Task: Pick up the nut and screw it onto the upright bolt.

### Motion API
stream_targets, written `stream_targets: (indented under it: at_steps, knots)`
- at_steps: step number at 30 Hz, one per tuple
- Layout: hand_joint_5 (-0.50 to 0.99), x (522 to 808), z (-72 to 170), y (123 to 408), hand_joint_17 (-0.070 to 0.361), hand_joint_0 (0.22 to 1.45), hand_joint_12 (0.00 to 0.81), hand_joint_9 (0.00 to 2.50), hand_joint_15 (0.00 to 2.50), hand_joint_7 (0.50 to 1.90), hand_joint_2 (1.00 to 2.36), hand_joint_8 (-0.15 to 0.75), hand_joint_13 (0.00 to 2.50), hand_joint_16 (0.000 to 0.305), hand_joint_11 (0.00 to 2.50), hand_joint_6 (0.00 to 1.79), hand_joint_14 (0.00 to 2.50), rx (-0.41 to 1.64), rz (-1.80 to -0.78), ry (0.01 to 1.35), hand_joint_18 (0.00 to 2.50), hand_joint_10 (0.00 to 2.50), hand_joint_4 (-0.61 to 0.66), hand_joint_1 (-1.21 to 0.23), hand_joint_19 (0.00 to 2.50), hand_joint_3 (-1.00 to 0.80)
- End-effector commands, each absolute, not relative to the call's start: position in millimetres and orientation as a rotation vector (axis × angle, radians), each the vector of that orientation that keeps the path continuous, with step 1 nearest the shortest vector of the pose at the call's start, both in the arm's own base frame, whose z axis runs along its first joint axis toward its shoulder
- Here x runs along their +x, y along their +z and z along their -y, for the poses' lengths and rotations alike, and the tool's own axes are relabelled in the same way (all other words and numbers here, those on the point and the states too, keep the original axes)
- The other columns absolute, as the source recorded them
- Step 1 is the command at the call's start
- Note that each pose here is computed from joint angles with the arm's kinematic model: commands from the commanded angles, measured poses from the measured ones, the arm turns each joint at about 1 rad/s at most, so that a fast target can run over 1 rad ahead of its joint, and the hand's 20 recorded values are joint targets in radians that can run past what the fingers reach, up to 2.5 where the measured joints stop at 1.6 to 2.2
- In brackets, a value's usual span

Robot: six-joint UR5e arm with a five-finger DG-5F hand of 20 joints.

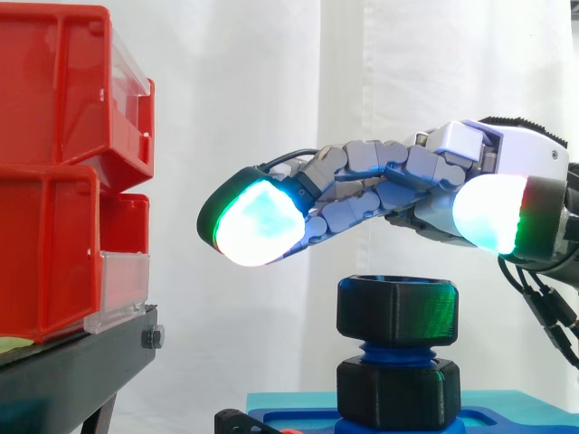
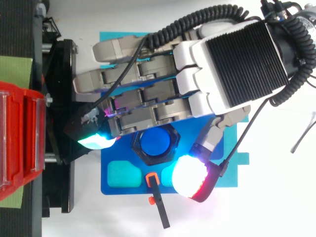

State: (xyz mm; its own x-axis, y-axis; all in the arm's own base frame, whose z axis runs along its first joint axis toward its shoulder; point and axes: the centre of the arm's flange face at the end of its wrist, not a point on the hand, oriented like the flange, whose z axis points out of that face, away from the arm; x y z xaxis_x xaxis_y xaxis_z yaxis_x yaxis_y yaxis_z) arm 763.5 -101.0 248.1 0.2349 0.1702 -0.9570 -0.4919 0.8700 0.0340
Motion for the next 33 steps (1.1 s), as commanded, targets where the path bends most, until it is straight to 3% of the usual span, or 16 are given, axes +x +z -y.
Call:
stream_targets:
  at_steps: [1, 18, 29, 33]
  knots:
    - [-0.15, 763.0, 99.7, 245.8, 0.071, 0.47, 0.279, 0.35, 0.0, 0.65, 1.0, 0.17, 0.18, 0.032, 0.0, 0.5, 0.0, -0.296, -1.269, 0.468, 0.0, 0.0, 0.15, -0.11, 0.0, -0.5]
    - [-0.08, 757.0, 100.9, 237.9, 0.063, 0.48, 0.265, 0.53, 0.0, 1.07, 1.0, 0.213, 0.34, 0.028, 0.0, 0.5, 0.0, -0.237, -1.358, 0.531, 0.0, 0.0, 0.24, -0.12, 0.0, -0.5]
    - [-0.05, 756.0, 107.5, 238.1, 0.055, 0.5, 0.25, 0.59, 0.0, 1.45, 1.0, 0.222, 0.46, 0.025, 0.0, 0.5, 0.0, -0.232, -1.357, 0.53, 0.12, 0.0, 0.18, -0.13, 0.0, -0.5]
    - [-0.05, 755.3, 112.1, 238.1, 0.054, 0.5, 0.248, 0.61, 0.0, 1.48, 1.0, 0.226, 0.49, 0.024, 0.0, 0.52, 0.0, -0.221, -1.36, 0.534, 0.15, 0.0, 0.18, -0.14, 0.0, -0.5]
